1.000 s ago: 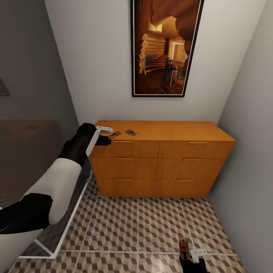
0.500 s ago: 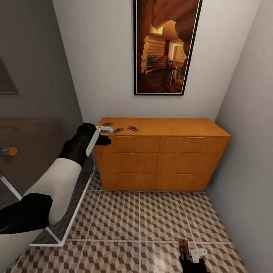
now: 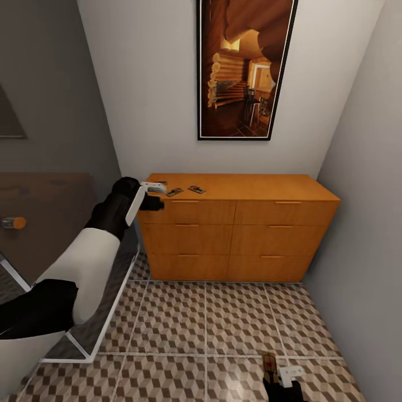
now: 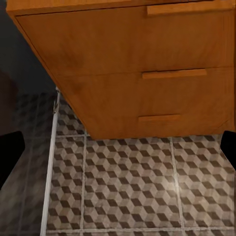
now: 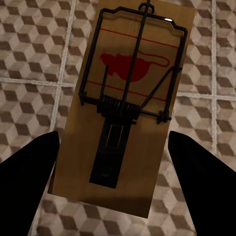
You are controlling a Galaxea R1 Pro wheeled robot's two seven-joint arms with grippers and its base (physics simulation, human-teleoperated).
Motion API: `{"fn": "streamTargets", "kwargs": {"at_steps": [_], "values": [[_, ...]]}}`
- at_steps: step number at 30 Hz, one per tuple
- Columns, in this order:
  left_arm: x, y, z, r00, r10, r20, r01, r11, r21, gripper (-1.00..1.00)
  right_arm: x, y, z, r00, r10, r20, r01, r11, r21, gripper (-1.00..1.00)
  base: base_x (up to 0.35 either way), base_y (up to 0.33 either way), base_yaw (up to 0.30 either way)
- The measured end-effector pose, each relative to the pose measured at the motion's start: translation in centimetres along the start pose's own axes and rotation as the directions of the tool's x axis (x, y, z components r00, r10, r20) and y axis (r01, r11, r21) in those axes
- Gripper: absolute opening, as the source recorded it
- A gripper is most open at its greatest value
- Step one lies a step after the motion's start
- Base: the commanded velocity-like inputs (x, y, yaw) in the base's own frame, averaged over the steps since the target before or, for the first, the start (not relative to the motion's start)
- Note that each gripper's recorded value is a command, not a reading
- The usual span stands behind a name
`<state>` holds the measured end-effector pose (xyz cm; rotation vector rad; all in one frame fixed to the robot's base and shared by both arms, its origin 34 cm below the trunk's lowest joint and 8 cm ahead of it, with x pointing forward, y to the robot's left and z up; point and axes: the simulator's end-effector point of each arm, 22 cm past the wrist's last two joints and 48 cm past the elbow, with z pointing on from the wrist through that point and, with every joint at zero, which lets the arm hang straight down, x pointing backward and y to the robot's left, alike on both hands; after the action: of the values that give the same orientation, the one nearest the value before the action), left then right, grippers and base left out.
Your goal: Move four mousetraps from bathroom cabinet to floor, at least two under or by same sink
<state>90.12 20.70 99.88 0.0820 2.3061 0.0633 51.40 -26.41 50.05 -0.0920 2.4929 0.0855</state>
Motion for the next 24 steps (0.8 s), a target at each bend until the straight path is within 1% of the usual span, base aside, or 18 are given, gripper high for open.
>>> {"fn": "streamTargets", "kwargs": {"at_steps": [1,4,6,7,9,12,15,17,24], "values": [[-0.2,0.0,0.0,1.000,-0.001,-0.002,0.001,1.000,0.000,1.00,0.0,0.1,0.0,1.000,0.001,0.000,-0.001,1.000,-0.002,-1.00,0.000,0.000,0.000],[-0.8,0.3,0.2,0.999,0.001,-0.035,-0.001,1.000,-0.006,1.00,0.0,0.6,0.1,1.000,0.002,0.000,-0.002,1.000,-0.007,-1.00,0.000,0.000,0.000],[-1.8,0.5,-0.2,0.999,0.001,-0.035,-0.002,1.000,-0.009,1.00,0.0,0.7,0.1,1.000,0.003,0.001,-0.003,1.000,-0.009,-1.00,0.000,0.000,0.000],[-3.1,0.7,-0.8,1.000,0.002,-0.027,-0.002,1.000,-0.013,1.00,0.0,0.8,0.1,1.000,0.003,0.001,-0.003,1.000,-0.009,-1.00,0.000,0.000,0.000],[-4.4,0.9,-1.4,1.000,0.001,-0.022,-0.002,1.000,-0.014,1.00,0.0,0.8,0.1,1.000,0.003,0.001,-0.003,1.000,-0.009,-1.00,0.000,0.000,0.000],[-4.5,0.8,-1.4,1.000,0.002,-0.029,-0.002,1.000,-0.012,1.00,0.0,0.8,0.1,1.000,0.003,0.001,-0.003,1.000,-0.009,-1.00,0.000,0.000,0.000],[-4.1,-0.6,-1.3,0.999,0.009,-0.048,-0.009,1.000,0.007,1.00,0.0,0.8,0.1,1.000,0.003,0.001,-0.003,1.000,-0.009,-1.00,0.000,0.000,0.000],[-4.1,-0.9,-1.3,0.999,0.013,-0.051,-0.012,1.000,0.012,1.00,0.0,0.8,0.1,1.000,0.003,0.001,-0.003,1.000,-0.009,-1.00,0.000,0.000,0.000],[-4.0,-1.2,-1.3,0.998,0.017,-0.054,-0.016,1.000,0.017,1.00,-0.1,0.7,0.1,1.000,0.002,0.003,-0.002,1.000,-0.008,-1.00,0.000,0.000,0.000]]}}
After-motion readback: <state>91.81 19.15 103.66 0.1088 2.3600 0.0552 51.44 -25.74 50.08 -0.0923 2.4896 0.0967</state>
